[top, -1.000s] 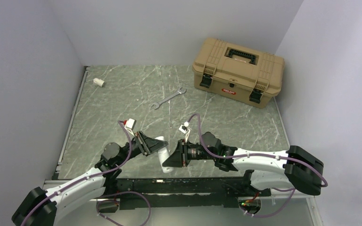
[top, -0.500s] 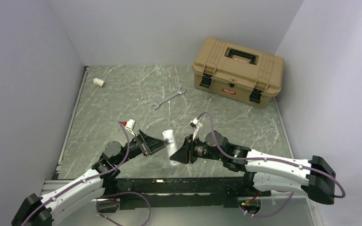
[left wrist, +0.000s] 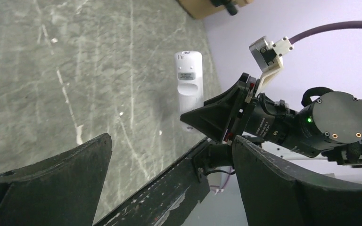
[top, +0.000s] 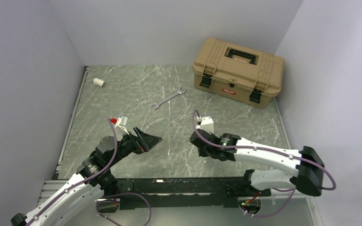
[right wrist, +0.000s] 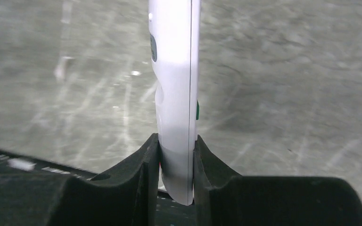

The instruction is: Load the batteries into the remote control

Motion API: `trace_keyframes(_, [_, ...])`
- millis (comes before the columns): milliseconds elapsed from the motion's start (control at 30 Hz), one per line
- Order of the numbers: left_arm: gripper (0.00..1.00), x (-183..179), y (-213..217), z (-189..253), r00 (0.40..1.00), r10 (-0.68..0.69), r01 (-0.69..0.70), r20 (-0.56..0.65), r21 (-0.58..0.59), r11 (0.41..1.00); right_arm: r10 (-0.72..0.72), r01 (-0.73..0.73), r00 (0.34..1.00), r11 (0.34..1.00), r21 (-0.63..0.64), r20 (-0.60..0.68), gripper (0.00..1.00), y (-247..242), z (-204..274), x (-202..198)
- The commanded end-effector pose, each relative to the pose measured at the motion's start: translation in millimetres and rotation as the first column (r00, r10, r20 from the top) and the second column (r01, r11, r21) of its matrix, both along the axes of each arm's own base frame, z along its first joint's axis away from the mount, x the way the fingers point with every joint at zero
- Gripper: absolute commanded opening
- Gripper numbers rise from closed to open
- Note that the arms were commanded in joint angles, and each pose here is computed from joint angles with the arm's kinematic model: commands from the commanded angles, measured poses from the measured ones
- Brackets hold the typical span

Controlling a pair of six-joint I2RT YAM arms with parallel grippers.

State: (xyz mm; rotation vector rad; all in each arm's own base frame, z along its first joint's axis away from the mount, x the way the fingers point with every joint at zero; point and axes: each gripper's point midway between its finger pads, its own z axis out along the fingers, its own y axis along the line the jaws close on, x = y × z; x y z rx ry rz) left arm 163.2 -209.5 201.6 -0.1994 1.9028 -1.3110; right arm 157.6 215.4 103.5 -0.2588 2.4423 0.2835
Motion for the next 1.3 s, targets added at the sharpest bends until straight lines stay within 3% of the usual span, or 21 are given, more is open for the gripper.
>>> trace_keyframes(0, [0.99,0.1,2.6,-16.3,1.000,0.006,-0.004,-0.025,0.060,0.998,-0.101,0.095,0.995,0.957,-0.274,-0.007,0.00,-38.2,-14.5,5.6])
trace_keyframes(167, [0.99,-2.0,-1.1,-16.0,0.999,-0.018,0.019,-0.028,0.055,0.998,-0.102,0.058,0.991,0.904,-0.423,-0.081,0.00,-49.0,-48.7,-2.2])
trace_keyframes(667, [0.99,-3.9,-2.3,-11.0,0.999,-0.031,0.031,0.008,0.021,0.999,-0.076,-0.003,0.988,0.858,-0.514,-0.133,0.01,-47.4,-81.4,-5.4])
trace_keyframes(967, [0.99,-3.8,-5.2,-9.6,0.999,-0.043,0.043,0.017,0.013,0.999,-0.066,-0.018,0.988,0.844,-0.536,-0.138,0.38,-44.9,-84.3,-8.5])
trace_keyframes(1267, [0.99,-2.3,-8.7,-6.9,0.998,-0.052,0.052,0.020,0.007,0.999,-0.049,-0.030,0.990,0.850,-0.526,-0.135,0.49,-40.5,-82.9,-7.5])
